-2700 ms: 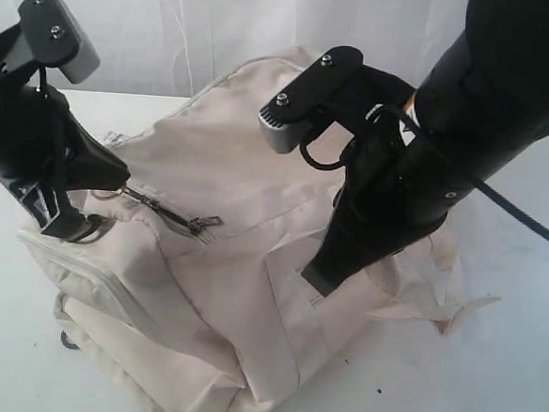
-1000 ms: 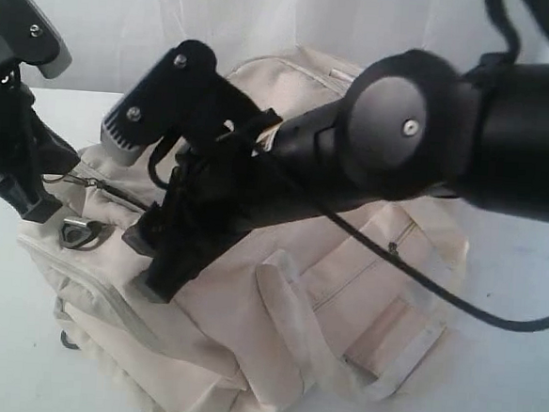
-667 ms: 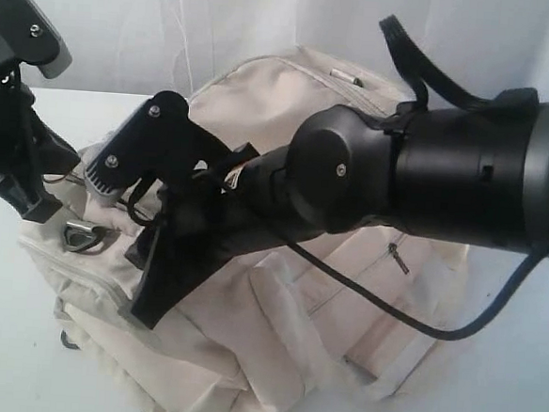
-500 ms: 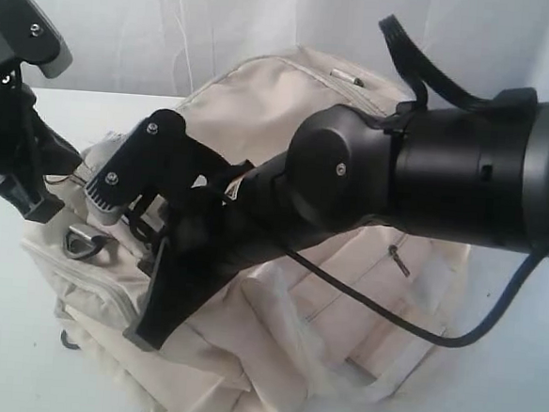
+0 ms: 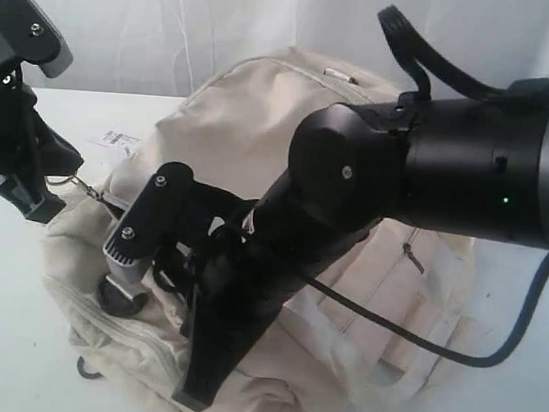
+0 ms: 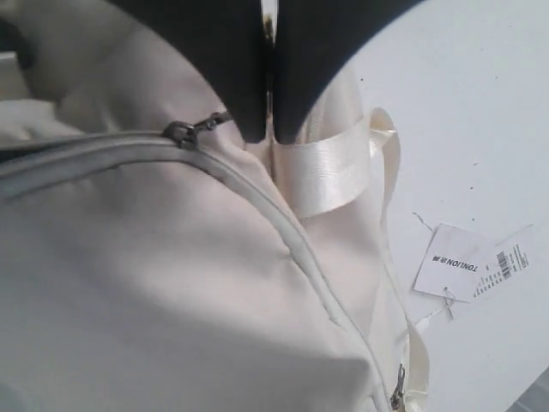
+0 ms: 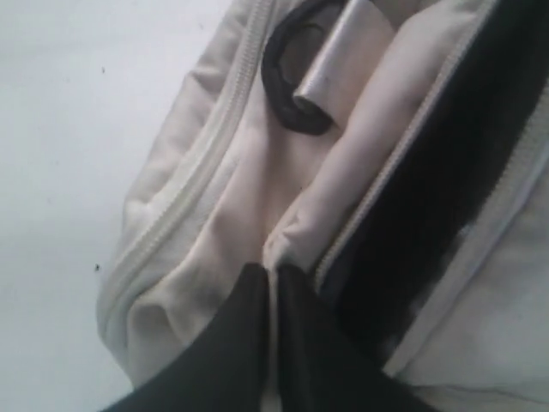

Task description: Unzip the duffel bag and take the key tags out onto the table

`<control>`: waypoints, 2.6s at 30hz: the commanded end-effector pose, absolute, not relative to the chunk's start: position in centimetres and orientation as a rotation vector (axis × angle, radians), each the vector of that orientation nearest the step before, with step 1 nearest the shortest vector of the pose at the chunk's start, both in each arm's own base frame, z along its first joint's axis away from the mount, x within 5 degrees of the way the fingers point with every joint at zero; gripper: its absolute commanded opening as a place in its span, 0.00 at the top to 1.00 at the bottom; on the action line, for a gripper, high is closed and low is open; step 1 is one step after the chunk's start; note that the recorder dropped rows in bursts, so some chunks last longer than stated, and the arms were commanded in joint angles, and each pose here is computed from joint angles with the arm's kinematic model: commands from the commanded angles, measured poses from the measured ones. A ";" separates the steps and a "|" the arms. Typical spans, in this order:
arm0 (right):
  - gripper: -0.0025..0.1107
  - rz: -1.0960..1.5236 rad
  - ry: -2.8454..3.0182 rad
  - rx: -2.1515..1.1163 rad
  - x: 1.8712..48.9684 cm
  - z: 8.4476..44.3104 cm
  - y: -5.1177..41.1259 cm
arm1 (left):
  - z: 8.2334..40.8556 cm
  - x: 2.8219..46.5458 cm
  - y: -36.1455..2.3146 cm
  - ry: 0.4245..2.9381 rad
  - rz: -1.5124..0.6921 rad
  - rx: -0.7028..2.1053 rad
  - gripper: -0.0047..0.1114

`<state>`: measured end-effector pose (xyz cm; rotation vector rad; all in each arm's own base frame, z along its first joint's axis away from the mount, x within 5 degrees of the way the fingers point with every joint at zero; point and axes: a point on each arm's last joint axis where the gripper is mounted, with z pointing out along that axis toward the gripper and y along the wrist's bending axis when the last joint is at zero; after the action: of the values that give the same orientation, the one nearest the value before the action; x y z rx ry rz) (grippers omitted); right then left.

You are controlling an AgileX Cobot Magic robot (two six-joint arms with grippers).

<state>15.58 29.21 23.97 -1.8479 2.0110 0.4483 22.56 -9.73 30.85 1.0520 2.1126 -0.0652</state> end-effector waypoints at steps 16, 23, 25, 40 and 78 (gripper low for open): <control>0.94 -0.361 2.359 -1.528 17.8 25.6 23.1 | 31.3 22.3 -10.0 2.111 -0.141 1.005 0.96; 0.48 0.007 2.389 -1.358 16.8 30.2 24.5 | 31.5 22.0 -11.0 2.059 -0.274 1.043 0.96; 0.48 0.240 2.366 -1.332 16.1 31.4 25.7 | 31.3 22.1 -11.2 2.047 -0.282 1.071 0.96; 0.46 0.507 1.953 -1.640 13.1 28.3 33.4 | 31.3 22.1 -11.2 2.045 -0.289 1.071 0.96; 0.98 0.245 2.201 -1.964 11.6 26.5 30.4 | 31.3 22.2 -11.2 2.038 -0.283 1.069 0.96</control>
<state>12.53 32.03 26.50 -1.8832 2.0869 0.2987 22.09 -11.38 30.44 1.1019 2.0762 -0.3067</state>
